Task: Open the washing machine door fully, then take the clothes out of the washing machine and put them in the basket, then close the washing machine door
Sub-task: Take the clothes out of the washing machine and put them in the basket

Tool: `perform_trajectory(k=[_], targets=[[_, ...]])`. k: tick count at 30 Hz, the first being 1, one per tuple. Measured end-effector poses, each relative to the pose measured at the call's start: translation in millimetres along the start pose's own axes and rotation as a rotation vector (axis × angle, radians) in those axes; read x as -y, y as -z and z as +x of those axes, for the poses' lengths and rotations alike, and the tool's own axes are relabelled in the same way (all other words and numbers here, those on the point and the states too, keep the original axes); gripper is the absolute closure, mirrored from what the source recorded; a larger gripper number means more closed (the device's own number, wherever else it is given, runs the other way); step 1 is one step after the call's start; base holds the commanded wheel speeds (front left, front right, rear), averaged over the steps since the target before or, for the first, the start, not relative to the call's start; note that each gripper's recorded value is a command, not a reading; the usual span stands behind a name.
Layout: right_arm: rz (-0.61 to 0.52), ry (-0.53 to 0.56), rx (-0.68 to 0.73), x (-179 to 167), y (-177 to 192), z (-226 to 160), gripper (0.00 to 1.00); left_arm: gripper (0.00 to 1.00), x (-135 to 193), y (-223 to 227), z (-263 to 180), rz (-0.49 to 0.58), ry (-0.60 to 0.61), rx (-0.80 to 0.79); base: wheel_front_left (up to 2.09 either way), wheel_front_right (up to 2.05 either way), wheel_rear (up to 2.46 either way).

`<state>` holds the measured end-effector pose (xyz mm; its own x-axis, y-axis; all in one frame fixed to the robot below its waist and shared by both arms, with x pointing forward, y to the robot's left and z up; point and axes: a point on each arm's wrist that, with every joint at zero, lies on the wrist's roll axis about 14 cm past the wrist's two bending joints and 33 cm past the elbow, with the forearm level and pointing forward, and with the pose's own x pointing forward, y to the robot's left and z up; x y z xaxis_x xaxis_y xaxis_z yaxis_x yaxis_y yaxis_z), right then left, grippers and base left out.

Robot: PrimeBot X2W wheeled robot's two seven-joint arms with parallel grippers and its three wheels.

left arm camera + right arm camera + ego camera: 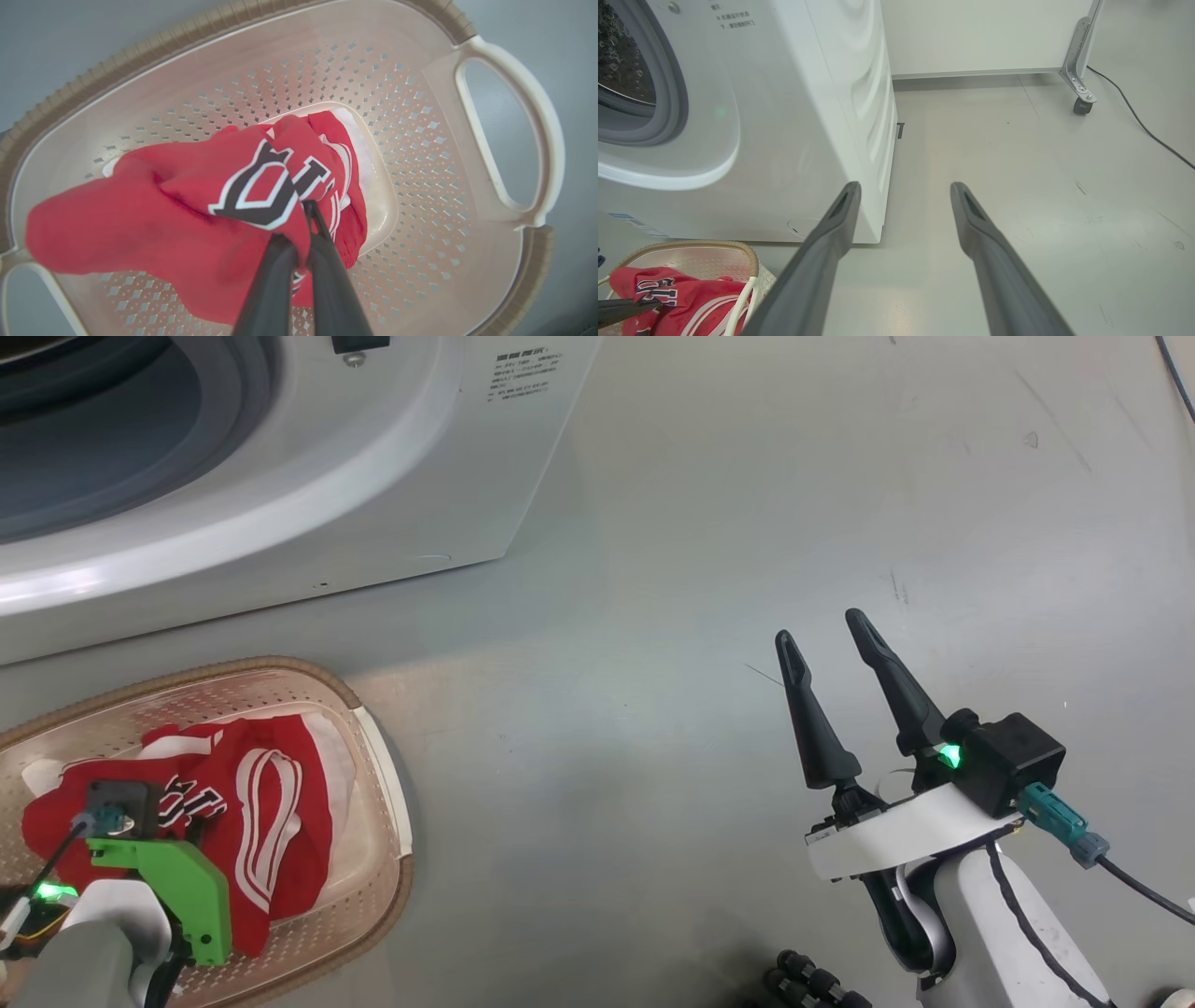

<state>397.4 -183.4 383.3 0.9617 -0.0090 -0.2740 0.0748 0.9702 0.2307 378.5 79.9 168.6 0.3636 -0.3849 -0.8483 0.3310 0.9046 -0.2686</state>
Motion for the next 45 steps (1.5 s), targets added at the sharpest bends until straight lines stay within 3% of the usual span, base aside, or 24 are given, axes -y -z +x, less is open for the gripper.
perform_trajectory(k=[1, 2, 3, 18, 31, 45], targets=[[0.0, 0.0, 0.0, 0.1, 0.3, 0.5, 0.0, 1.0, -0.9, -1.1, 0.5, -0.003, -0.003, 0.002, 0.0, 0.0, 0.0], [-0.001, 0.007, 0.001, 1.6, 0.1, 1.2, 0.0, 0.64, -1.0, -2.4, 1.0, -0.006, -0.004, 0.004, 0.0, 0.0, 0.0], [-0.002, 0.01, 0.002, 2.4, -0.3, 2.1, 0.0, 0.0, -0.8, -5.0, 1.3, -0.012, -0.006, 0.015, 0.0, 0.0, 0.0], [0.017, -0.042, 0.082, -12.4, -26.8, 10.6, 0.0, 0.0, -2.8, -13.8, -21.1, -0.052, -0.051, 0.09, 0.0, 0.0, 0.0], [0.012, -0.034, 0.154, -7.6, -52.2, -5.1, 0.0, 0.0, 27.2, -97.6, -74.0, -0.064, -0.016, 0.488, 0.0, 0.0, 0.0], [-0.002, -0.135, 0.213, -34.3, -71.8, -21.6, 0.0, 0.0, 35.9, -147.2, -166.7, -0.109, -0.039, 0.799, 0.0, 0.0, 0.0]])
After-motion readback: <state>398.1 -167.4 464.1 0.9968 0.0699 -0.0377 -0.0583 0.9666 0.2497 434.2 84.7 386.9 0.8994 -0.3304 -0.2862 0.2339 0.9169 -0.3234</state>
